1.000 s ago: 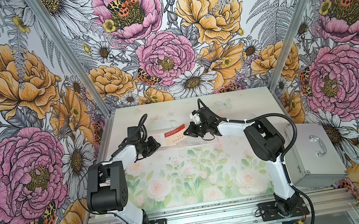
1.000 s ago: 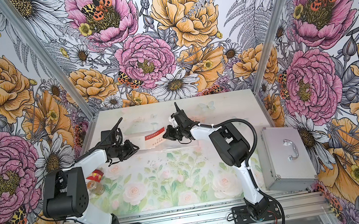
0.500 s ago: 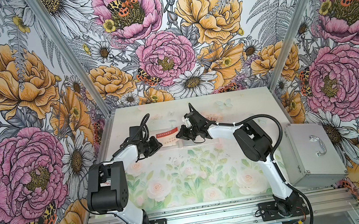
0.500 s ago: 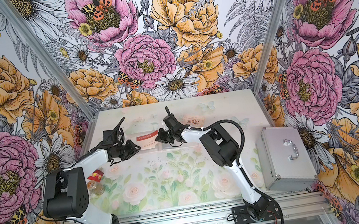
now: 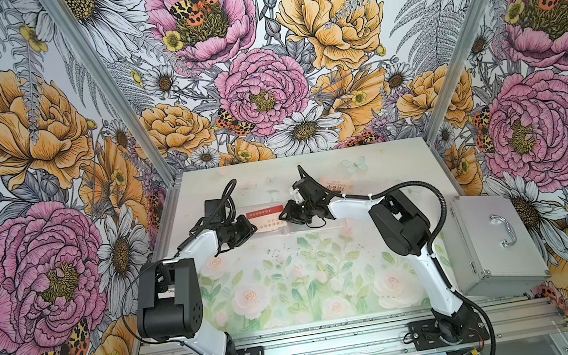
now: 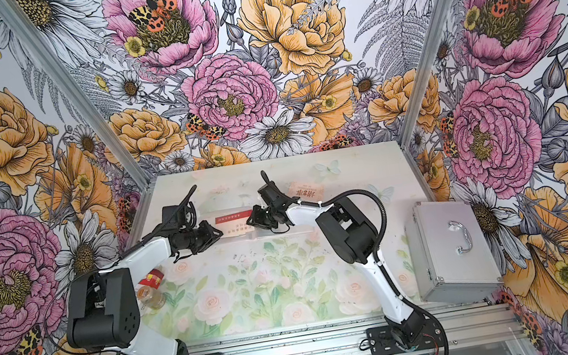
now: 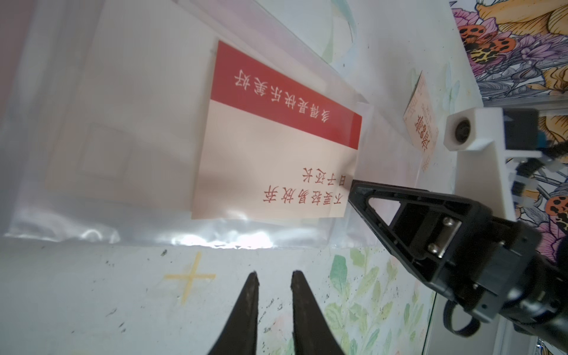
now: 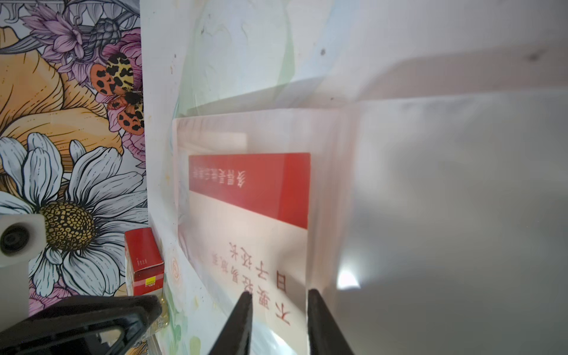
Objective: Place the photos into the photo albums
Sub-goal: Insert the photo into the photo album.
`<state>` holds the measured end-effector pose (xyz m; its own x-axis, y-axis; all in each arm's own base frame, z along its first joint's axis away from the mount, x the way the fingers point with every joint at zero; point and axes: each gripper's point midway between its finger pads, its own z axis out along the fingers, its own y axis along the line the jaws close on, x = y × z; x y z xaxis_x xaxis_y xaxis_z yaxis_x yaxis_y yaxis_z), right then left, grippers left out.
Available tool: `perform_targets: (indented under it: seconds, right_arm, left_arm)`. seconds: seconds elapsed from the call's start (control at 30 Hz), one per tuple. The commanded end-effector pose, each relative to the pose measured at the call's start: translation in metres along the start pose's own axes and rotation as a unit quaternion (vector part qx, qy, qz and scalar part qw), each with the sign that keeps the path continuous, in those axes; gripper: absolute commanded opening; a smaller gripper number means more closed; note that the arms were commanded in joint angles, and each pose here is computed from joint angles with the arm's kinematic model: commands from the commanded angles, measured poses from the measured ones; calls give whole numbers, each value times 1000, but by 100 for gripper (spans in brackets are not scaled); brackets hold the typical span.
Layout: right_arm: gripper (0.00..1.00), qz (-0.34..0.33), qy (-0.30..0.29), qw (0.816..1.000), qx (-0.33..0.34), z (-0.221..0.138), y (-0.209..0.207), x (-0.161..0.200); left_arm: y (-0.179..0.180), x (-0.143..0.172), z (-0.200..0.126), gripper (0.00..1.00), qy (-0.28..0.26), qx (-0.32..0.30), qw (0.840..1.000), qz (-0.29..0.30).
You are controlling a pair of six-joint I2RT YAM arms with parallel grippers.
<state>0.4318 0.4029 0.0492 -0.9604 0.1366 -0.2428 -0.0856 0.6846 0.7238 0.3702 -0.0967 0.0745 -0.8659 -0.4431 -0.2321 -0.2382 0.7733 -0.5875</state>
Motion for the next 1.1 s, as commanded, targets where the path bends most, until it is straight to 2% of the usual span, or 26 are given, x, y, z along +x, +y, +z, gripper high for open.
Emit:
perform_targets:
  seconds: [0.0,0.07,0.17,0.2,0.3,0.43,0.63,1.07]
  right_arm:
    - [39,-29,-25,999,17,-28,13,-14]
    - [43,-34,-25,999,30,-32,9,-13]
    - [41,-42,-31,998,47,-39,6,-16]
    - [36,-43,-33,997,49,-39,5,-17]
    - [15,-48,-34,996,72,-38,-2,-22]
    - [3,-70,-10,991,113,-28,-10,-19]
    - [0,-74,-8,989,128,-21,-19,-24]
    - [0,-74,20,989,125,10,-23,-20]
  left_arm:
    - [-11,-6,-11,22,-22,14,1000,11]
    - [-12,-6,-12,22,-23,15,1000,10]
    - [-12,-6,-13,22,-24,16,1000,9]
    - [-13,-6,-13,22,-23,17,1000,10]
    - [-15,-5,-14,22,-23,20,999,11]
    - [-16,-5,-15,22,-25,21,999,12]
    - [-17,-3,-15,22,-23,23,999,13]
    - [-19,-4,-14,23,-21,24,999,15]
